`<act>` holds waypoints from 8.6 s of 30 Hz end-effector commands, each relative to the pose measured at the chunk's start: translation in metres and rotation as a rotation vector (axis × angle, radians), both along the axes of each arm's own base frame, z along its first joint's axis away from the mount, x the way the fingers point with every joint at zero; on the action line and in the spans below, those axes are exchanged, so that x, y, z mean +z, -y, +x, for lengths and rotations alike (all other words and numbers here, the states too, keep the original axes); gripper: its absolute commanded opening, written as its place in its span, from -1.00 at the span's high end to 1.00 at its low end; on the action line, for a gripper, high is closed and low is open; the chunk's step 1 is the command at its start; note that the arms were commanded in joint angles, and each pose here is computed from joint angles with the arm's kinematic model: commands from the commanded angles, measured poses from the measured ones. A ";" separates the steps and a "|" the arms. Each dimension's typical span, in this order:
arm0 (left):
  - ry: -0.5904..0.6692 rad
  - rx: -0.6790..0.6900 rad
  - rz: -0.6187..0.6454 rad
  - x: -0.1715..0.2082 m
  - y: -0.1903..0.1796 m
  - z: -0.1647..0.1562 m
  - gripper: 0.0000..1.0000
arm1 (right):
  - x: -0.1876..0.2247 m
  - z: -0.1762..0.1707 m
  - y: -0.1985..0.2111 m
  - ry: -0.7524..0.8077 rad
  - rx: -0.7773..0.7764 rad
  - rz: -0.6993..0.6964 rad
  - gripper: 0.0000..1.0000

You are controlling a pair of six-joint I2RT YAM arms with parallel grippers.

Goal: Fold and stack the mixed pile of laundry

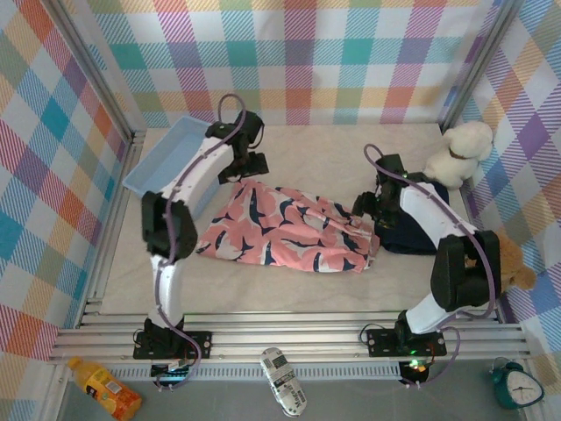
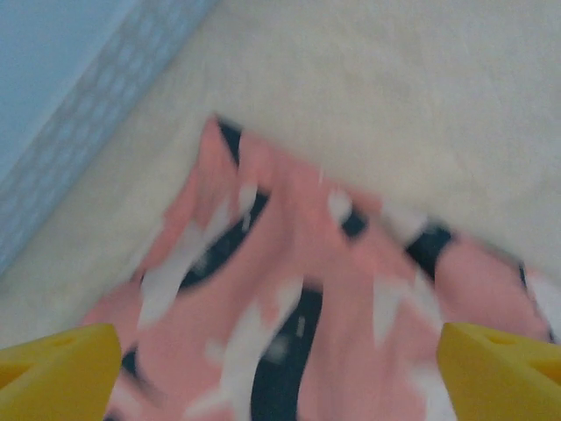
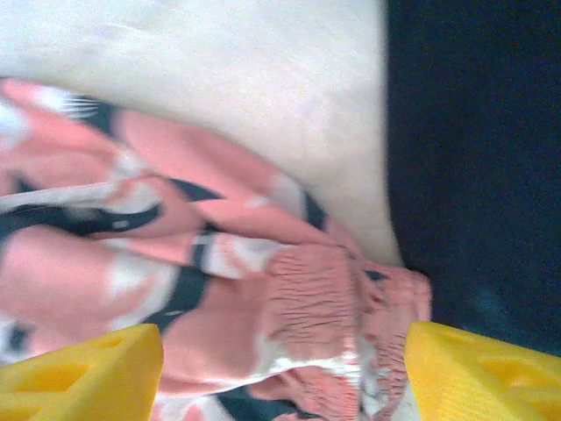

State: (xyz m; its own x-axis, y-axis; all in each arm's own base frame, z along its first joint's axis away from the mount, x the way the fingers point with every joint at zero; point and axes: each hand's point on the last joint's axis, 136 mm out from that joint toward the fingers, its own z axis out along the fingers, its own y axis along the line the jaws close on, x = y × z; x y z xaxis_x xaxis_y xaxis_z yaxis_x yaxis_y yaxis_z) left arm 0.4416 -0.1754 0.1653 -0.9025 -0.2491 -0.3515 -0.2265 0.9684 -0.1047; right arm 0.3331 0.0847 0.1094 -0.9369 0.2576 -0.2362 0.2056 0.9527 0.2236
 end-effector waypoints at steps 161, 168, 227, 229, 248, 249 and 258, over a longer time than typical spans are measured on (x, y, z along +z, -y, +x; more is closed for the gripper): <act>-0.165 -0.582 -0.234 -0.124 0.136 -0.062 0.80 | -0.056 -0.026 0.001 -0.188 -0.021 -0.231 1.00; -0.294 -0.617 -0.277 -0.151 0.178 -0.095 0.80 | -0.012 -0.004 0.036 -0.138 0.075 -0.373 1.00; -0.230 -0.029 -0.121 -0.085 -0.034 -0.142 0.77 | 0.132 0.034 -0.187 0.173 0.289 0.306 -0.99; -0.187 -0.048 -0.152 -0.064 -0.031 -0.137 0.62 | 0.121 0.036 -0.164 0.170 0.242 0.278 -0.99; -0.156 -0.146 -0.317 -0.124 0.059 -0.071 1.00 | -0.034 0.050 -0.183 0.012 0.162 0.412 0.60; -0.177 -0.146 -0.289 -0.134 0.054 -0.074 1.00 | -0.048 0.048 -0.181 -0.010 0.153 0.390 0.58; -0.212 -0.268 -0.253 -0.139 0.077 -0.047 1.00 | -0.096 0.007 -0.154 -0.142 0.142 0.255 0.36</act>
